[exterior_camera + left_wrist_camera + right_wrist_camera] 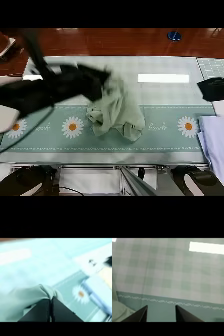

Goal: Fold the shirts.

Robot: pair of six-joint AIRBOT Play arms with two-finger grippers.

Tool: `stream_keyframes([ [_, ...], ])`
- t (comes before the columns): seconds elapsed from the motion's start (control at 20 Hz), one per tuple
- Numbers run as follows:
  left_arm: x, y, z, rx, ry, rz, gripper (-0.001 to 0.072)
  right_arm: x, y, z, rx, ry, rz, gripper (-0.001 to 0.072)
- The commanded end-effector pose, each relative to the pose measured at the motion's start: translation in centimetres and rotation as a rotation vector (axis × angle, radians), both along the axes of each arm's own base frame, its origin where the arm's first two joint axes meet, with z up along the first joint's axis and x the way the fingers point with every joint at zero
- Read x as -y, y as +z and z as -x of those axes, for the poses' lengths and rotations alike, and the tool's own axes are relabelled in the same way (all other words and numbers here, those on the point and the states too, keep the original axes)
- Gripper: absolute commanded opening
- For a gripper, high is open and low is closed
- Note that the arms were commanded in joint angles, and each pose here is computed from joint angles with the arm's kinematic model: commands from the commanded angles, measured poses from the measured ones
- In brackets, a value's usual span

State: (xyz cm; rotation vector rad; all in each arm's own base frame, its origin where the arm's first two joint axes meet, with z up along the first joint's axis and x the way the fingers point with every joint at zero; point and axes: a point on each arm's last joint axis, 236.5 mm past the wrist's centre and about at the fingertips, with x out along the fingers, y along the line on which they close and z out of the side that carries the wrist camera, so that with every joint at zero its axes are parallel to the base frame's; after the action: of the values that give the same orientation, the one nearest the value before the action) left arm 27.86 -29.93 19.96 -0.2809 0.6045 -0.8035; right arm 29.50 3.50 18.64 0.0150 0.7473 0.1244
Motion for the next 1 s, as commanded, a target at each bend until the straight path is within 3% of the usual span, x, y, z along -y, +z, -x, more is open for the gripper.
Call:
stream_keyframes([
  [0.0, -3.0, -14.8, 2.9, -0.333, 0.086, -0.124, 0.0021, -2.4, -4.7, 0.1, -0.082, 0.021, -0.117, 0.0408],
  [0.05, -3.6, -17.9, 3.6, -0.414, 0.110, -0.154, 0.0114, -3.4, -5.5, 0.0, -0.089, 0.029, -0.169, 0.0408],
  [0.1, -4.0, -20.1, 4.3, -0.471, 0.123, -0.183, 0.0374, -4.0, -5.8, -0.1, -0.091, 0.035, -0.206, 0.0408],
  [0.15, -4.3, -21.9, 5.1, -0.522, 0.117, -0.229, 0.0506, -4.5, -5.9, -0.3, -0.091, 0.038, -0.233, 0.0408],
  [0.25, -5.1, -23.5, 5.6, -0.573, 0.108, -0.297, 0.0506, -5.1, -5.3, -1.1, -0.061, 0.038, -0.273, 0.0408],
  [0.35, -6.6, -22.2, 4.4, -0.583, 0.142, -0.303, 0.0506, -3.3, -4.0, -3.1, 0.044, 0.009, -0.211, 0.0411],
  [0.5, -11.9, -19.0, 2.0, -0.540, 0.230, -0.324, 0.0505, 8.2, -4.8, -4.3, 0.055, -0.306, -0.004, 0.0411],
  [0.6, -15.4, -19.4, 2.5, -0.590, 0.337, -0.288, 0.0506, 16.8, -8.0, -1.5, -0.075, -0.553, 0.053, 0.0410],
  [0.65, -15.7, -20.7, 3.6, -0.653, 0.374, -0.231, 0.0506, 19.5, -10.2, 0.2, -0.142, -0.652, 0.022, 0.0409],
  [0.75, -13.0, -23.4, 6.3, -0.812, 0.349, -0.039, 0.0505, 19.4, -15.7, 1.3, -0.244, -0.748, -0.189, 0.0408],
  [0.85, -8.6, -22.6, 7.5, -0.803, 0.183, 0.185, 0.0505, 13.4, -19.9, -1.1, -0.328, -0.575, -0.398, 0.0408],
  [0.95, -6.6, -21.9, 7.9, -0.737, 0.067, 0.247, 0.0505, 7.2, -21.4, -4.0, -0.393, -0.372, -0.581, 0.0408],
])
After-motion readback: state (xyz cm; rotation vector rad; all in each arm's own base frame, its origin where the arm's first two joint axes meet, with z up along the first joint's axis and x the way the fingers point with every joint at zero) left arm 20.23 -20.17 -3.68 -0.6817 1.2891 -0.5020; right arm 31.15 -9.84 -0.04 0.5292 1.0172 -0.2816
